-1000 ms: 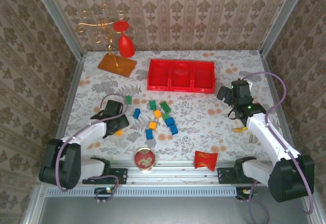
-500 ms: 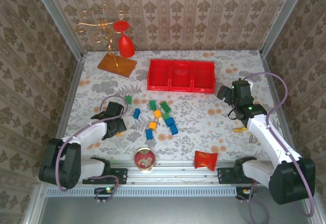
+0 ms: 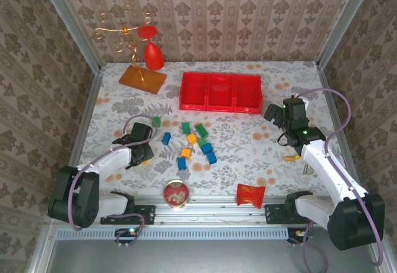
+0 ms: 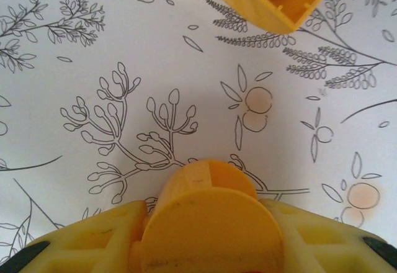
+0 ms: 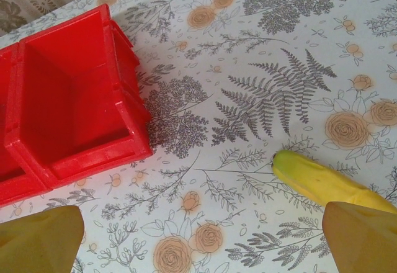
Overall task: Sort the legos into containers by color
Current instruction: Pick up the lego from the bottom-left of the table, then place the lego in the container.
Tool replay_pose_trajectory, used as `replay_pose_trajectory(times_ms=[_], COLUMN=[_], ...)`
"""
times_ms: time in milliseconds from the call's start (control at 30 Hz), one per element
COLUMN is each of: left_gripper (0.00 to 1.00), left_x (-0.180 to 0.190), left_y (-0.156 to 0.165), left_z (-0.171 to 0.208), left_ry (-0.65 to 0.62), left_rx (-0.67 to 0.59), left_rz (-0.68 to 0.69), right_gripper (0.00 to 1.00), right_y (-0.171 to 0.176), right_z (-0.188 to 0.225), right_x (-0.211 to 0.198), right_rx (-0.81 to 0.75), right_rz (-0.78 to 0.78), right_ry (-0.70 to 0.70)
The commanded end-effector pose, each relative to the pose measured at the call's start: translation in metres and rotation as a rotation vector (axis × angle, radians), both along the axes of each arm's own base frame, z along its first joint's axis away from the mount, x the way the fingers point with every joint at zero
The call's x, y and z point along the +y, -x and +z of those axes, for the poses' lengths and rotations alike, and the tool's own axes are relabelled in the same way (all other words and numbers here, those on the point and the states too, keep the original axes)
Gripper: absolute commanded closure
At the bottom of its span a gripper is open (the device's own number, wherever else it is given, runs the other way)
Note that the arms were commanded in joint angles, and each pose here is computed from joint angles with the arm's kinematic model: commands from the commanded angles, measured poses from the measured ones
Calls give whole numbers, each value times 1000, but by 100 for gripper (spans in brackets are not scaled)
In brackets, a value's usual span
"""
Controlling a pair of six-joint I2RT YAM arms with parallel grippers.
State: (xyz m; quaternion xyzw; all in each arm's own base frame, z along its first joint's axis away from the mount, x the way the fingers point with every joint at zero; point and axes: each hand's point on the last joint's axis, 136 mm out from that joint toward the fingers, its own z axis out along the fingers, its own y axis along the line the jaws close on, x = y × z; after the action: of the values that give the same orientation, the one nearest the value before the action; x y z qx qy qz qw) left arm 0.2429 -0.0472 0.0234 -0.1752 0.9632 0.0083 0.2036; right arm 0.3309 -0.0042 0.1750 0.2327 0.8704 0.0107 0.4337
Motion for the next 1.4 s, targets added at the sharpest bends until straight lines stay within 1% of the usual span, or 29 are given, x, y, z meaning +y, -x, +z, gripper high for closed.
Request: replay_pose_trajectory(times_ms=[0,167,333,433,633,867,1100,1367], left_gripper=[64,67,67,67,67,67,66,66], left_x=[-7,-23,-52,-83,-134,-183,-204,-219], left_y=[-10,-33,-73,-95,-143,-190,-219,-239], left_z=[22,63,108,126,151,154,146,130], left_ry=[20,18,19,10,-9,-5,-30,-39], left_rx=[-64,-194,-339,-386,-448,-454,-434,-410], left_rz=[-16,-74,-163,-267,-421,-532,-568,-587], right_gripper=[0,0,0,0,0,0,0,0], right_y=[3,3,3,4,9,13,15,10], right_z=[5,3,2,1,-2,-4,-9,-15], right_x=[3,5,8,11,14,14,18,29], right_rx=[-5,0,7,13,34,58,89,130], right_rz=[0,2,7,12,13,6,16,44], right_ry=[-11,-12,-15,-12,-3,1,5,13])
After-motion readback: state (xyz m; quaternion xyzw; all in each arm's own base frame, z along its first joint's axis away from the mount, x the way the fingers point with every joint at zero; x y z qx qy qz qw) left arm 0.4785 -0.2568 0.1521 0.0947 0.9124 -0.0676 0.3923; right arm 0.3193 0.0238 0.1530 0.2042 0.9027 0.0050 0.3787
